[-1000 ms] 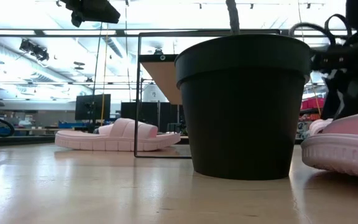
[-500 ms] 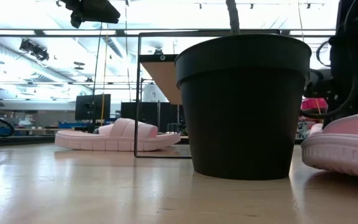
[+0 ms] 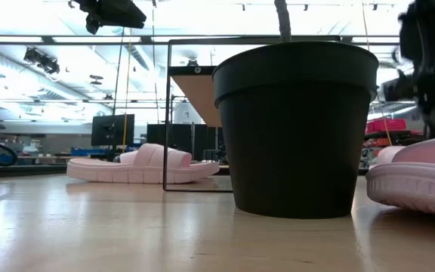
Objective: Pick and place slides into the shelf
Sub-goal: Put the pink slide on the shelf
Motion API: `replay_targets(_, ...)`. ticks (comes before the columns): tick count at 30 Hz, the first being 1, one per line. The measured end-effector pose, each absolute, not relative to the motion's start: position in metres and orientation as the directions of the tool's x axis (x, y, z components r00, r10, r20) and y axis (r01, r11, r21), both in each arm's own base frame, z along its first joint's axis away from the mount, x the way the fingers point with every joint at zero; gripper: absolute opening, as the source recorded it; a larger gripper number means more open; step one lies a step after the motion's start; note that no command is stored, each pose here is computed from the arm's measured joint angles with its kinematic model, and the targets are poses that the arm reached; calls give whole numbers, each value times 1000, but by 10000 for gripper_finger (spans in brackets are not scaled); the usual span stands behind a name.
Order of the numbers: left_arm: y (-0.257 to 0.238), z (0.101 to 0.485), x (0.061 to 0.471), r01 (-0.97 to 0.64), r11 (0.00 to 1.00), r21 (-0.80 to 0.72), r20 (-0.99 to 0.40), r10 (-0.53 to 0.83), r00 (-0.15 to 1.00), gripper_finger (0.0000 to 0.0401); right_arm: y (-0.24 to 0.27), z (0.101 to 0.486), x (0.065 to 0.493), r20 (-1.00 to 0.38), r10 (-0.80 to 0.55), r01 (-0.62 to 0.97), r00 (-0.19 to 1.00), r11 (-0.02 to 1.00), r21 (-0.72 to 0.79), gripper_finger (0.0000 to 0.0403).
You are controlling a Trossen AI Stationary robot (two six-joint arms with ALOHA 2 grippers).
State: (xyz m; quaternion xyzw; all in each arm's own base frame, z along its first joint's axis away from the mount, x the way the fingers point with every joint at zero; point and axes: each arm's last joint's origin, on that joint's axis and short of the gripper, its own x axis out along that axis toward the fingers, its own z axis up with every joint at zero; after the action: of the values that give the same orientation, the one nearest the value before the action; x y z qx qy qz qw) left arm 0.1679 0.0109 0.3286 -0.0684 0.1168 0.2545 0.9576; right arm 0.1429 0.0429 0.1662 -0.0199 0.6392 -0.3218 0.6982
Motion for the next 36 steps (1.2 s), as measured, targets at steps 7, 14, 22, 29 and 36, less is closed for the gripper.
replay_targets(7, 11, 328, 168, -504, 860, -76, -260, 471, 843, 110, 41, 247, 144, -855, -499, 381, 142, 824, -418, 2)
replay_targets(14, 11, 328, 168, -506, 858, -95, -260, 469, 844, 114, 38, 328, 148, -797, -510, 341, 324, 849, -405, 1)
replay_targets(22, 11, 329, 168, -506, 857, -97, -259, 469, 844, 111, 19, 356, 139, -790, -527, 494, 314, 801, -338, 1)
replay_targets(29, 11, 329, 168, -505, 857, -97, -259, 469, 844, 113, -14, 355, 124, -847, -486, 652, 215, 717, -247, 19)
replay_targets(36, 11, 329, 168, -506, 857, -97, -260, 469, 844, 113, -30, 356, 115, -914, -353, 678, 199, 723, -131, 43)
